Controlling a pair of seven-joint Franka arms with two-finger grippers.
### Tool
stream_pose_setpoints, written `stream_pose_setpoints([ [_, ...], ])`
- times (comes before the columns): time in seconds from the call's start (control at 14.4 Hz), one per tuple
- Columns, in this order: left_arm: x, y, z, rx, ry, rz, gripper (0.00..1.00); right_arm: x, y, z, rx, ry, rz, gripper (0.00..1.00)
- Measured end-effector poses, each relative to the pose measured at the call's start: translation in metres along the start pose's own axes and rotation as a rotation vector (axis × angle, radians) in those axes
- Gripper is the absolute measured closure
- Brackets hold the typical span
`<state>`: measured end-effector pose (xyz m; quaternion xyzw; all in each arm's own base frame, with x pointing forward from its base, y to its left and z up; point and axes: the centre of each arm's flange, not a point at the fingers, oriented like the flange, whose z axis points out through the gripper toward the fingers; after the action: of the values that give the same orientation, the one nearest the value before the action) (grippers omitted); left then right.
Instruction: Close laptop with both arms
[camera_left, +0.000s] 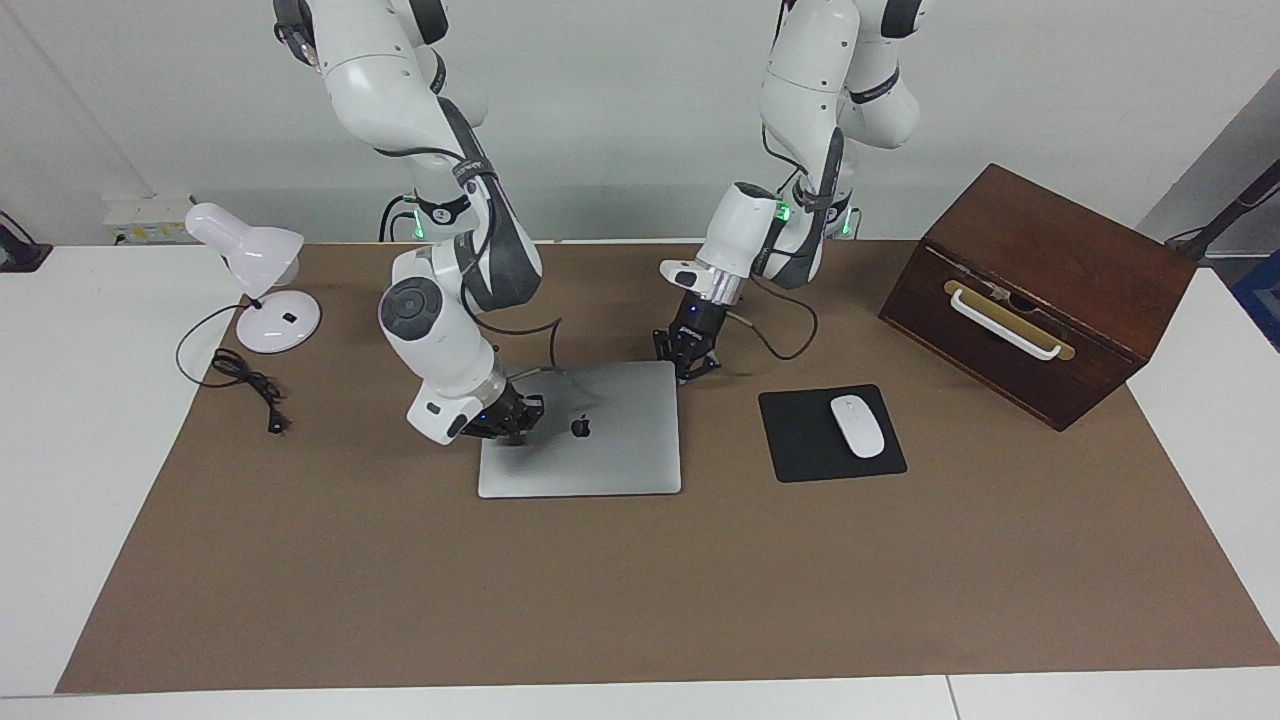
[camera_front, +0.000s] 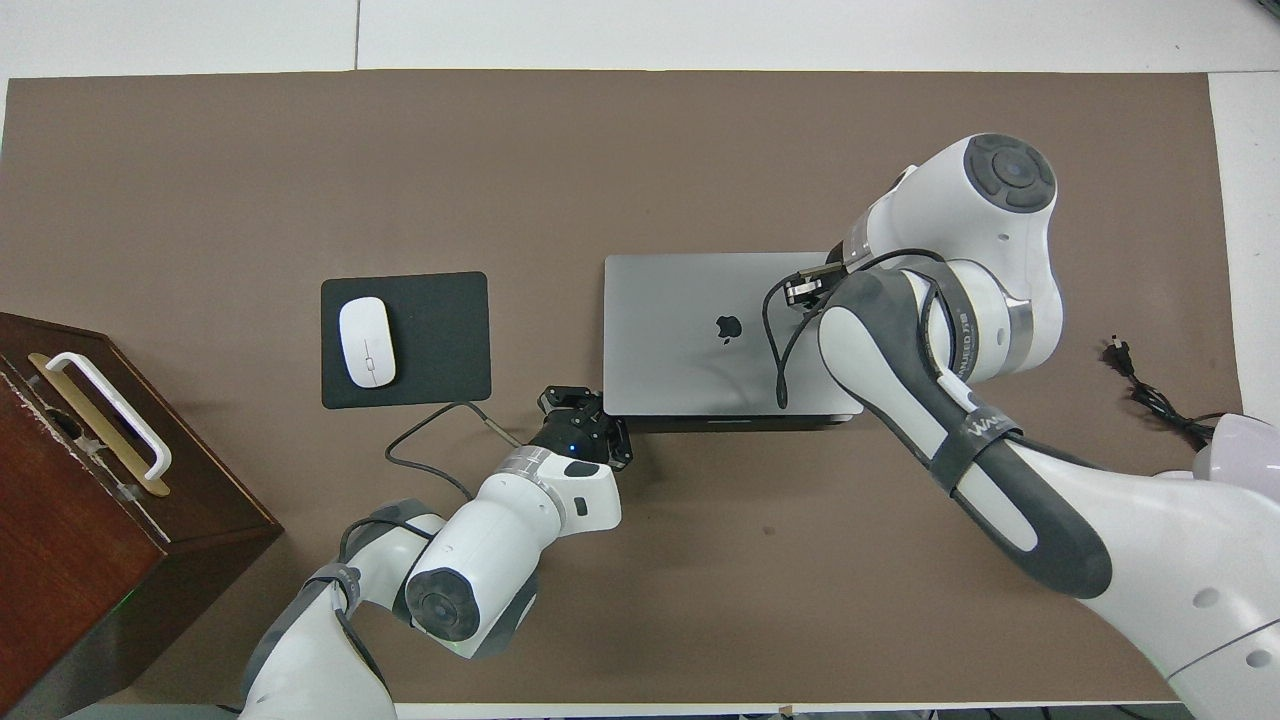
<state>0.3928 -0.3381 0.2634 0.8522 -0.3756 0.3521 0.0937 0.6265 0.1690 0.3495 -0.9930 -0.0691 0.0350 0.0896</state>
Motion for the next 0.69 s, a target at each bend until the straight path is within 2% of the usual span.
stream_pose_setpoints([
  [0.35,0.000,0.000,0.000,0.000,0.000,0.006,0.99,0.000,0.015,-0.091,-0.021,-0.019,0.015,0.99],
  [0.49,0.000,0.000,0.000,0.000,0.000,0.007,0.99,-0.007,0.023,-0.111,-0.027,-0.018,0.028,0.99],
  [0.55,0.000,0.000,0.000,0.000,0.000,0.007,0.99,-0.009,0.024,-0.116,-0.032,-0.015,0.028,0.93],
  [0.69,0.000,0.000,0.000,0.000,0.000,0.007,0.99,-0.011,0.023,-0.123,-0.055,-0.005,0.018,0.71],
])
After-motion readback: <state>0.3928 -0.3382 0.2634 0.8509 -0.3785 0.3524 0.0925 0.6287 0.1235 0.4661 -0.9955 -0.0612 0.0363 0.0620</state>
